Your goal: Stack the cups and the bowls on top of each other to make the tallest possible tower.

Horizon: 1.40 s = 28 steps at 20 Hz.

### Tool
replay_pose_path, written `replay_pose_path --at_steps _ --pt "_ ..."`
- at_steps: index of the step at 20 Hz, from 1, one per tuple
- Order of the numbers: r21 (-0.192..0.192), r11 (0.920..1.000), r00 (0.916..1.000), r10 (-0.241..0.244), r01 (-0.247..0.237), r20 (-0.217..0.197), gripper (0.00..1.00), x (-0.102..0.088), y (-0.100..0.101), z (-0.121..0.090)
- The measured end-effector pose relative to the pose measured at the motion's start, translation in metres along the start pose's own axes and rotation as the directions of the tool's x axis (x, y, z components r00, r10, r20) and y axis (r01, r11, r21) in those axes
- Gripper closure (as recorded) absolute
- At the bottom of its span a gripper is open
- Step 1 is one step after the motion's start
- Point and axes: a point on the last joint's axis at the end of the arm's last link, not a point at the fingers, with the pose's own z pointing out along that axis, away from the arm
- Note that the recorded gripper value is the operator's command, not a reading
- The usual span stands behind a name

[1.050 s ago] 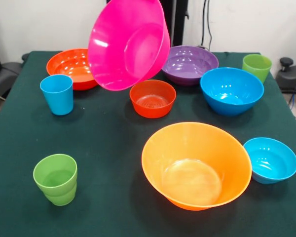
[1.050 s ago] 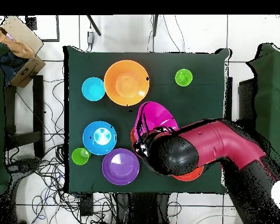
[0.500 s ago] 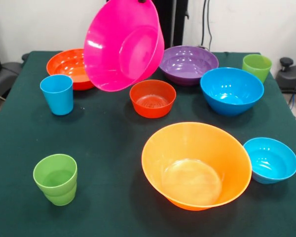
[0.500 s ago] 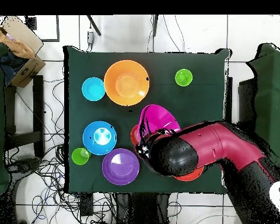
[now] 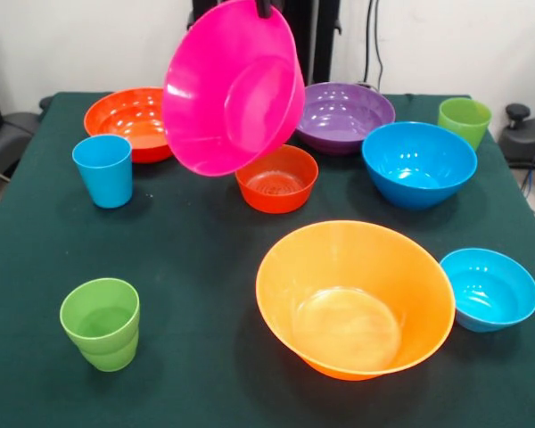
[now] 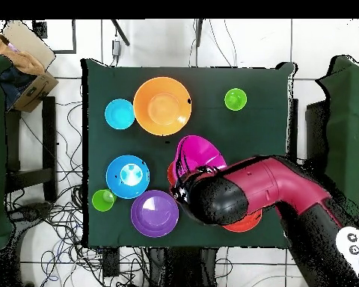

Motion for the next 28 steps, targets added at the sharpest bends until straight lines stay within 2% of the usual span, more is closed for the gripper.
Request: replay_pose_path --at_steps 10,19,28 --pt "0.045 0.9956 0.9947 -0.085 0.082 0.058 1.0 -0.004 0.011 0.044" --pt "0.024 0.9967 0.9931 -0.079 0.078 0.087 1.0 0.006 0.01 0.069" --pt "0.003 0.9978 0.9954 -0.066 0.066 0.07 1.0 0.02 0.009 0.086"
